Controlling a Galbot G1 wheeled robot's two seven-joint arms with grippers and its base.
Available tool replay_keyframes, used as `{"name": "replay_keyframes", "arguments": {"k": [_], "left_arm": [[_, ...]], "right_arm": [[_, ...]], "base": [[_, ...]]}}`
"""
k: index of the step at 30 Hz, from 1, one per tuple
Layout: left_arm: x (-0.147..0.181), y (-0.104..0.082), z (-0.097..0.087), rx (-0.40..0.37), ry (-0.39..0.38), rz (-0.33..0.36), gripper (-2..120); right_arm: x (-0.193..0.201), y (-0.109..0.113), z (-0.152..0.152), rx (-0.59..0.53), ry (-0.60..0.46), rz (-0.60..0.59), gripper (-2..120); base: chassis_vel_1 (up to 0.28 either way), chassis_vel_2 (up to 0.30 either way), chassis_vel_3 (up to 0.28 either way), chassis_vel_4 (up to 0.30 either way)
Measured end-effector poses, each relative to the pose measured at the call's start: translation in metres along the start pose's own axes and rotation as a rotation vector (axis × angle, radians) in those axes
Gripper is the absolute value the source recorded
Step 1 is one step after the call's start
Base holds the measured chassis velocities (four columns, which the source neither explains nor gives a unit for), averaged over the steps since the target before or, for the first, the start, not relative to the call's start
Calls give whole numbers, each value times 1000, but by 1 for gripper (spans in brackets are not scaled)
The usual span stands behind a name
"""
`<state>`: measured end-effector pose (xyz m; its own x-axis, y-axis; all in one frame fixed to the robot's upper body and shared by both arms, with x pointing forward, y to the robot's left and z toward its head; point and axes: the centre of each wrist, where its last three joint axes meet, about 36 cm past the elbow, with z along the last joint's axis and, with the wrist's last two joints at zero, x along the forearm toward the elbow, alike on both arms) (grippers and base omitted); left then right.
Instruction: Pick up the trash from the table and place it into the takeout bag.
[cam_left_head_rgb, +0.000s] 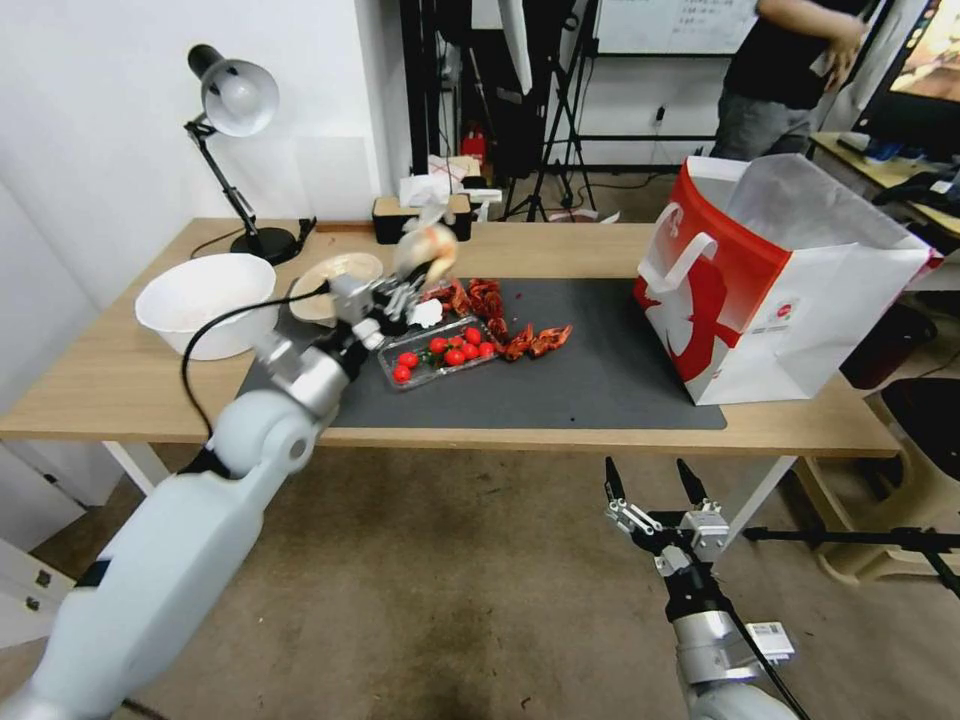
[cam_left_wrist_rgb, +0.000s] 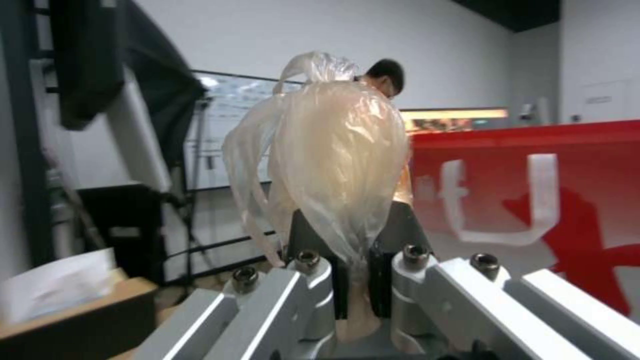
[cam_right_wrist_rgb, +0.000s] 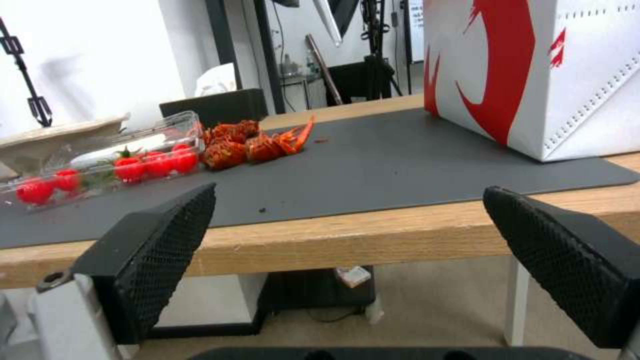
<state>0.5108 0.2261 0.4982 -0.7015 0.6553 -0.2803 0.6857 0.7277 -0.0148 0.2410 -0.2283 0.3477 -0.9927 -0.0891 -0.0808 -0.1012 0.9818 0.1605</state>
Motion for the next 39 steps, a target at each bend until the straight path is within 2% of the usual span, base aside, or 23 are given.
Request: {"name": "replay_keyframes", "arguments": {"k": [3,4,7,8,11,13,15,16,20,21,23,25,31,36,39], "left_arm": [[-36,-11,3,11,-1,68,4],[-36,-11,3,11,-1,68,4],[-75,-18,6,11,-1,109,4],[-75,-18,6,11,-1,109,4],[-108,-24,4,13,-13,135,4],[-118,-27,3,15,-20,142,4],[-140,-37,0,24,-39,163,4],[-140,-37,0,24,-39,163,4],[-183,-63,-8,23,-59,227,4],[-183,-63,-8,23,-59,227,4],[-203,-77,-10,14,-54,267,4],[-210,-81,-10,10,-51,280,4],[-262,-110,-18,-46,-15,375,4],[-284,-121,-26,-89,2,413,4],[-300,-129,-31,-153,25,447,4]], "right_arm": [[1,0,-1,2,4,-1,100],[1,0,-1,2,4,-1,100],[1,0,-1,3,6,0,100],[1,0,-1,3,6,0,100],[1,-1,-3,8,6,-3,100],[1,-1,-4,9,7,-3,100],[1,-1,-4,11,9,-2,100],[1,-1,-4,11,9,-2,100],[0,1,-6,7,16,-5,100],[0,1,-6,7,16,-5,100],[0,2,-6,6,17,-7,100],[0,3,-6,5,17,-7,100],[1,4,-8,3,15,-10,100],[2,5,-8,2,14,-10,100],[3,6,-8,1,14,-9,100]], "base": [[0,0,0,0],[0,0,0,0],[0,0,0,0],[0,0,0,0],[0,0,0,0],[0,0,0,0],[0,0,0,0],[0,0,0,0],[0,0,0,0],[0,0,0,0],[0,0,0,0],[0,0,0,0],[0,0,0,0],[0,0,0,0],[0,0,0,0]]}}
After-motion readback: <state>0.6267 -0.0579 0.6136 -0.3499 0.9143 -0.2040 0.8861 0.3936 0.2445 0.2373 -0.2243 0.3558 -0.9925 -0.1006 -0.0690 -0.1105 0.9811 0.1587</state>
